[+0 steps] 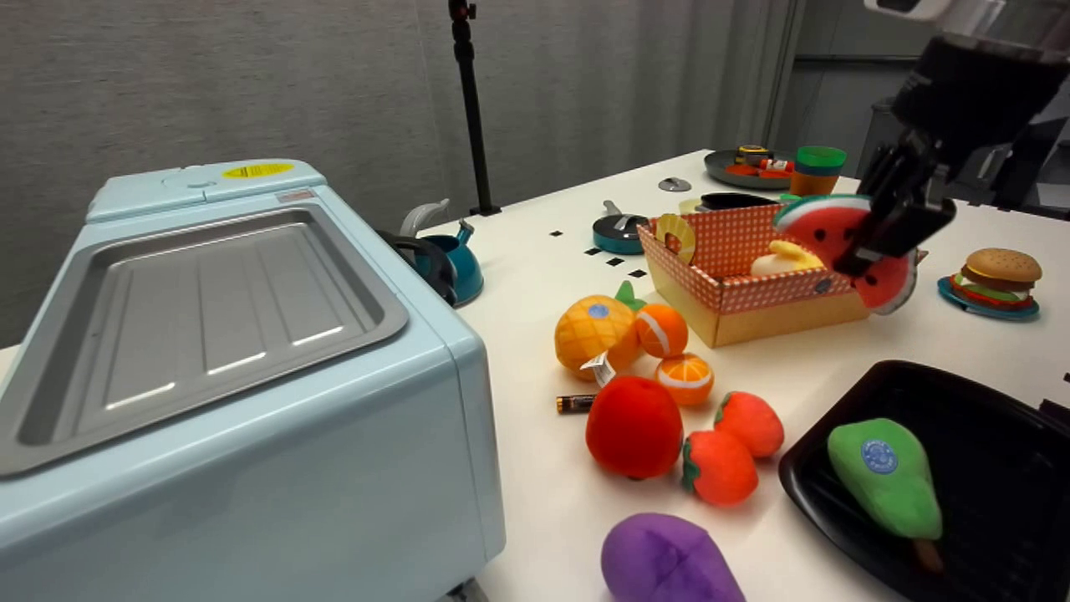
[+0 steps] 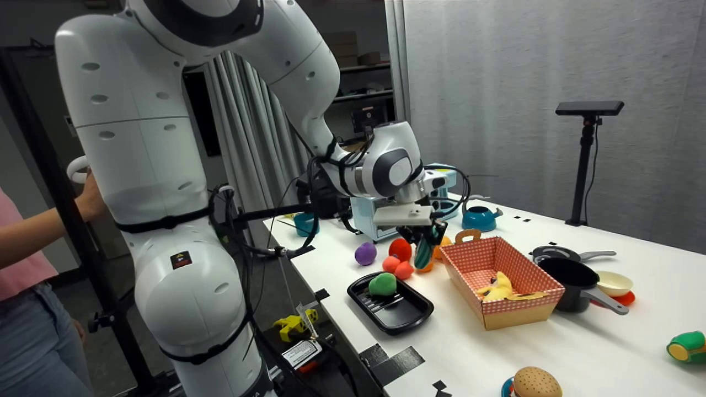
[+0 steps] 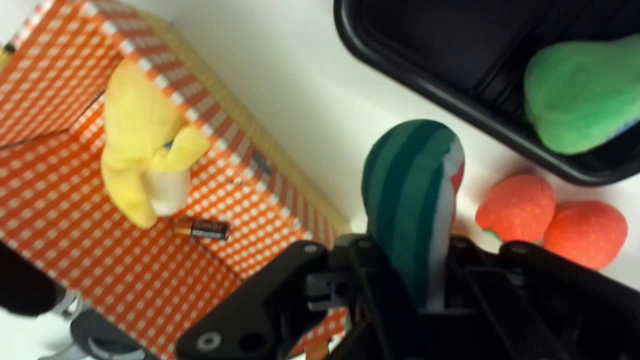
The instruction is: Move the watermelon plush toy from the oven tray to the box
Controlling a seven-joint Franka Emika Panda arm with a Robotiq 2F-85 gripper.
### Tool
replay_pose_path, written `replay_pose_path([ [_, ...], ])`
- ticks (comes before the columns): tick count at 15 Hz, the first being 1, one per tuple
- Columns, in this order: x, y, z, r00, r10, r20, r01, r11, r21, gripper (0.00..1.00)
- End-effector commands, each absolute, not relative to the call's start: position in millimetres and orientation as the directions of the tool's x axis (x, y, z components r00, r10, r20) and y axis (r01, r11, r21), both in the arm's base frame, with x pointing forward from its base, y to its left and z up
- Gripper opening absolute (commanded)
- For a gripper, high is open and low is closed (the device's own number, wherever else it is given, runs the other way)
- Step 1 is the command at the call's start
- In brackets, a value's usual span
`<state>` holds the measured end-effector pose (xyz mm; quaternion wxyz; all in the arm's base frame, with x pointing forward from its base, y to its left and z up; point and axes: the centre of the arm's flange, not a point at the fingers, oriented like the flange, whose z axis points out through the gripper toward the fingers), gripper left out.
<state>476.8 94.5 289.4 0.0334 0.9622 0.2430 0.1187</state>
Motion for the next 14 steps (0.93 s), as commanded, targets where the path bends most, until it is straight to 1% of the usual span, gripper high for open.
replay_pose_path([
  [1, 513.4, 91.6, 325.4, 0.814, 0.5, 0.294, 0.452, -0.865, 0.218, 0.03],
  [5, 555.0, 63.6, 345.2, 0.755, 0.546, 0.362, 0.421, -0.828, 0.371, 0.03],
  [7, 568.6, 47.6, 351.1, 0.743, 0.542, 0.392, 0.381, -0.824, 0.419, 0.03],
  [10, 579.9, 23.5, 353.7, 0.738, 0.527, 0.422, 0.33, -0.827, 0.455, 0.03],
  [12, 583.5, 18.6, 353.7, 0.752, 0.493, 0.437, 0.297, -0.846, 0.443, 0.03],
  [13, 582.7, 18.0, 352.5, 0.767, 0.476, 0.431, 0.29, -0.855, 0.429, 0.39],
  [14, 581.6, 18.8, 350.7, 0.777, 0.459, 0.431, 0.281, -0.865, 0.415, 0.4],
])
